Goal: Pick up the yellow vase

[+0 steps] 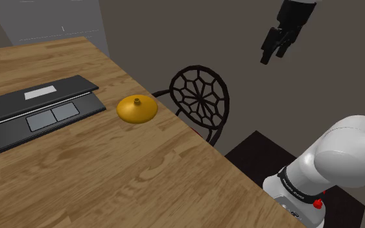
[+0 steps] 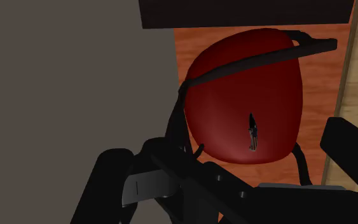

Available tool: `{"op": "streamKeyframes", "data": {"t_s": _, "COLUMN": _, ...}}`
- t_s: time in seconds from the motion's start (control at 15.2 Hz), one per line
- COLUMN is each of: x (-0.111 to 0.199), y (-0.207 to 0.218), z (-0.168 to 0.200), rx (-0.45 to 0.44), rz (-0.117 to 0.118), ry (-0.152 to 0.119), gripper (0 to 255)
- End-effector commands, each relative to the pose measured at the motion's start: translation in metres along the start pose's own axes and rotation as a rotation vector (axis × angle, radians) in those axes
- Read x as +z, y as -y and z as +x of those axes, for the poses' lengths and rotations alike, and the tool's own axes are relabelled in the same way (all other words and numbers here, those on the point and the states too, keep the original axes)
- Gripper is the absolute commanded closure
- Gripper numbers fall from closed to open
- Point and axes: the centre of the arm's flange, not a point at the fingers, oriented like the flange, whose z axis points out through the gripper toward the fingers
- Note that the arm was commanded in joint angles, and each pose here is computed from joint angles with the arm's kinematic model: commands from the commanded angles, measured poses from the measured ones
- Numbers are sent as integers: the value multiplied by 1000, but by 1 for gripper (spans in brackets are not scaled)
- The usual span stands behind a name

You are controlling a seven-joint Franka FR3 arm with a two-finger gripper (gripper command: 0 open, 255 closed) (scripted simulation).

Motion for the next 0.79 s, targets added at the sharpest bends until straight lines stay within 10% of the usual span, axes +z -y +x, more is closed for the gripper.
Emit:
{"op": "streamKeyframes", "data": {"t_s": 0.0, "x": 0, "y": 0, "z": 0, "rx": 0, "rz": 0, "ry": 0, "gripper": 0}}
{"op": "streamKeyframes", "data": {"t_s": 0.73, "x": 40, "y": 119, "z": 70, "rx": 30, "rz": 3, "ry": -14, "gripper": 0}}
